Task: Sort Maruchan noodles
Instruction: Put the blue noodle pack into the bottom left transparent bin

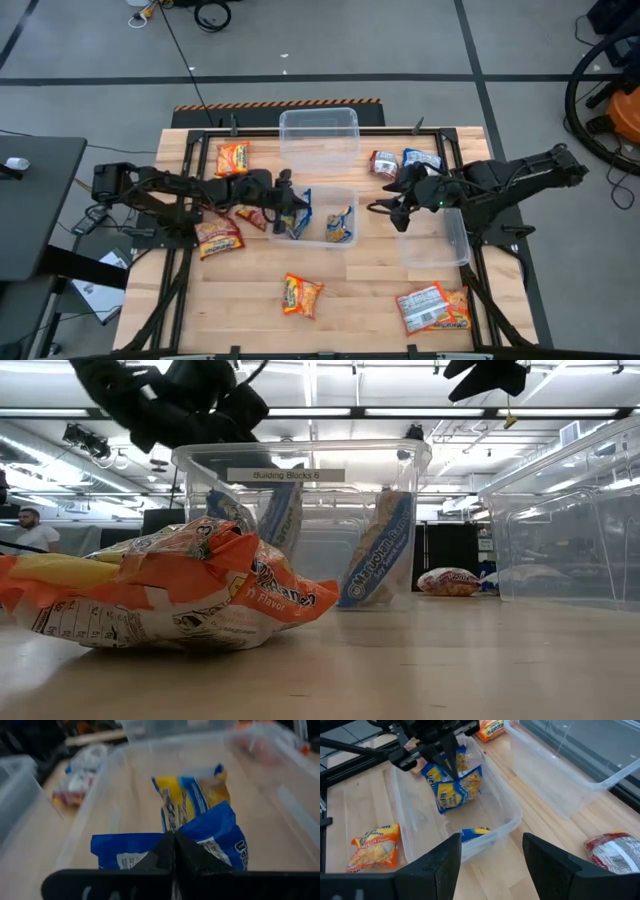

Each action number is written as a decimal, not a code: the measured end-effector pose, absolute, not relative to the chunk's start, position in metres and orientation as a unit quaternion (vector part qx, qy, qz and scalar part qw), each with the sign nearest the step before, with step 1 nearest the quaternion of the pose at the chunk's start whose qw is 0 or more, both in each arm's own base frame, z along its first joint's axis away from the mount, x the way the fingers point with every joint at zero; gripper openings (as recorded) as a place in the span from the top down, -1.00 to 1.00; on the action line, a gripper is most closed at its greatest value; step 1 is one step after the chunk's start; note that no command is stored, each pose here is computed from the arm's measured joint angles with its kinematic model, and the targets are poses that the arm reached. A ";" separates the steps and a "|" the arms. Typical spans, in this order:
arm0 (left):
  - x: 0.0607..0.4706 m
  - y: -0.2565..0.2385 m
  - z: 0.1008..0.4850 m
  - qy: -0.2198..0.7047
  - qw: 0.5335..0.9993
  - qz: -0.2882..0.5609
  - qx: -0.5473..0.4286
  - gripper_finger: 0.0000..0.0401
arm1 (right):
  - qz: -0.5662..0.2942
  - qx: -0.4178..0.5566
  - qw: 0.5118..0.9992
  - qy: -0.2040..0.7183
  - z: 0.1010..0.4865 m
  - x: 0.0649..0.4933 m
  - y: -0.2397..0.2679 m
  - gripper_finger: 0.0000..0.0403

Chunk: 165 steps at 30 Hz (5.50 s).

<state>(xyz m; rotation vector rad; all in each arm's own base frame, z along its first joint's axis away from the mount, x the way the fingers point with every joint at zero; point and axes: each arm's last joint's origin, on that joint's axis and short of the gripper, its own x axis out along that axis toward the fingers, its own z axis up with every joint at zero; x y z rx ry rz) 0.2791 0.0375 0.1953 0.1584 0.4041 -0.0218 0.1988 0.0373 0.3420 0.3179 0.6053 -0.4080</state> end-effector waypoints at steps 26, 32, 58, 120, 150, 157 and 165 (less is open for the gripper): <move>0.282 0.029 0.235 0.433 0.896 -0.037 0.089 0.94 | -0.193 0.129 0.920 0.317 0.339 0.197 0.036 -0.08; 0.276 0.027 0.230 0.471 0.875 -0.046 0.101 0.93 | -0.223 0.118 0.902 0.351 0.334 0.193 0.024 -0.15; 0.274 0.026 0.229 0.478 0.868 -0.059 0.125 0.93 | -0.254 0.160 0.708 0.639 0.239 0.186 -0.180 -0.23; 0.274 0.027 0.328 0.485 0.872 0.064 0.010 0.38 | -0.144 0.056 0.737 0.658 0.150 0.158 -0.218 0.15; 0.211 0.035 0.364 0.470 0.872 0.125 -0.060 0.38 | -0.237 -0.041 0.873 0.425 0.319 0.150 -0.153 0.98; 0.183 0.026 0.368 0.505 0.853 0.111 -0.075 0.38 | -0.147 -0.038 0.962 0.229 0.362 0.170 -0.094 0.98; 0.169 0.016 0.352 0.512 0.849 0.101 -0.087 0.38 | -0.095 -0.035 0.988 0.113 0.372 0.231 -0.034 0.98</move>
